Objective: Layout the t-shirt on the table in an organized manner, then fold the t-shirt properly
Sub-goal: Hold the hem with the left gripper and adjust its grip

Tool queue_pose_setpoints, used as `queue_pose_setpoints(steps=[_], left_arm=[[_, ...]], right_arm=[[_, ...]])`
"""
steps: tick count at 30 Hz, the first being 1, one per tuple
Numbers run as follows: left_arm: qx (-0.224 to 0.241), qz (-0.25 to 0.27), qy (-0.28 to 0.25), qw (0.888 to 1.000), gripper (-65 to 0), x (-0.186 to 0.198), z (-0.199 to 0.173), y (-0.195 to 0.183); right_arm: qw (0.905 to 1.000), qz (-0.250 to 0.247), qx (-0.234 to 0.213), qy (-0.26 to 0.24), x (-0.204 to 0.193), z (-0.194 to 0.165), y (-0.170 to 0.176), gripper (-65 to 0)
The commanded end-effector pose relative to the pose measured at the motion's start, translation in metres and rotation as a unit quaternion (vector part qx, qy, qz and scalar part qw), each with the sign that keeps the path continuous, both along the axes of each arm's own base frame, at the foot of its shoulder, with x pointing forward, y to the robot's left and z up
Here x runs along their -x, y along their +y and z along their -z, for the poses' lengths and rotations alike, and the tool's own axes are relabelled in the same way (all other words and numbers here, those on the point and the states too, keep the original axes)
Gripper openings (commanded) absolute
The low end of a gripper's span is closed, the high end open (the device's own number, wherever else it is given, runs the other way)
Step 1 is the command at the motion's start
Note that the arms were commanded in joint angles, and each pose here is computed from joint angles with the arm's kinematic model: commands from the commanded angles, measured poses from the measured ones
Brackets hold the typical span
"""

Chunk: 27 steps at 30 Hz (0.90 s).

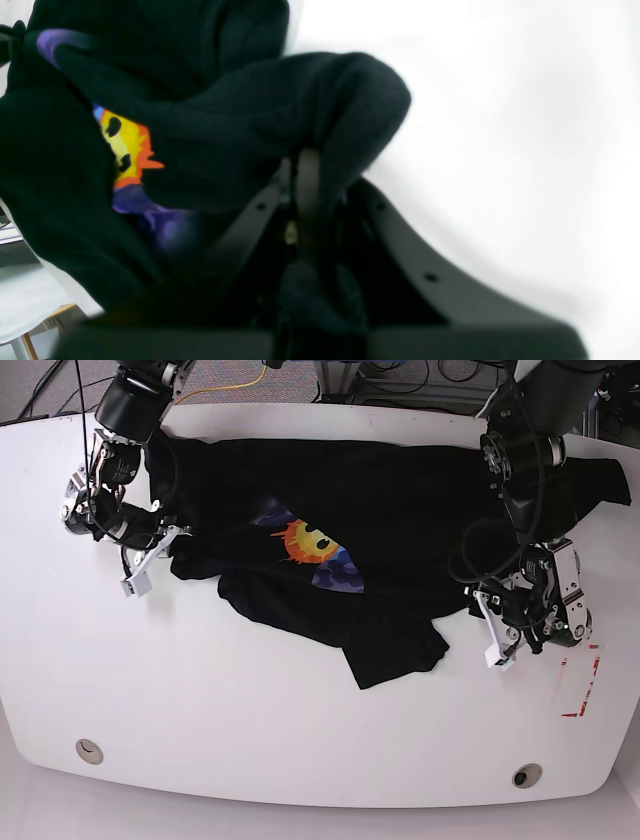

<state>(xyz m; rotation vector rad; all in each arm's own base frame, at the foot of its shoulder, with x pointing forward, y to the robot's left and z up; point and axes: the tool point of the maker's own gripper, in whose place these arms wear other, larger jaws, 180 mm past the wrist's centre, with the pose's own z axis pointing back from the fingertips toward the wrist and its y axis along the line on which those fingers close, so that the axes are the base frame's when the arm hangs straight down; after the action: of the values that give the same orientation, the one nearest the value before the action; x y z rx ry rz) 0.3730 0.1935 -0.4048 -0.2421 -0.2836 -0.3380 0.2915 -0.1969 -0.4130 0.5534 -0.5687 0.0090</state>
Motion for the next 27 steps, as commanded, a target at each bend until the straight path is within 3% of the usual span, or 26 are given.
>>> queue_pose_setpoints(steps=[1,6,13,25,27], left_arm=[[0.0,-0.001,-0.027,1.0,-33.9,-0.0148,-0.0158,0.0017],[-0.005,0.008,-0.02,1.0,-34.7,-0.0108,-0.0115,-0.0009],[-0.013,0.023,-0.017,0.999,-45.1,-0.0099,-0.0099,-0.0057],[-0.013,0.023,-0.017,0.999,-46.5,-0.0099,-0.0099,-0.0057],[-0.014,0.023,-0.017,0.999,-50.1,-0.0099,-0.0099,-0.0049]], right_arm=[[0.9995,0.004,0.002,-0.031,-0.0137,-0.0165,-0.006,-65.0],[0.9995,0.004,0.002,-0.031,-0.0137,-0.0165,-0.006,-65.0],[0.9995,0.004,0.002,-0.031,-0.0137,-0.0165,-0.006,-65.0],[0.9995,0.004,0.002,-0.031,-0.0137,-0.0165,-0.006,-65.0],[0.9995,0.004,0.002,-0.031,-0.0137,-0.0165,-0.006,-65.0]])
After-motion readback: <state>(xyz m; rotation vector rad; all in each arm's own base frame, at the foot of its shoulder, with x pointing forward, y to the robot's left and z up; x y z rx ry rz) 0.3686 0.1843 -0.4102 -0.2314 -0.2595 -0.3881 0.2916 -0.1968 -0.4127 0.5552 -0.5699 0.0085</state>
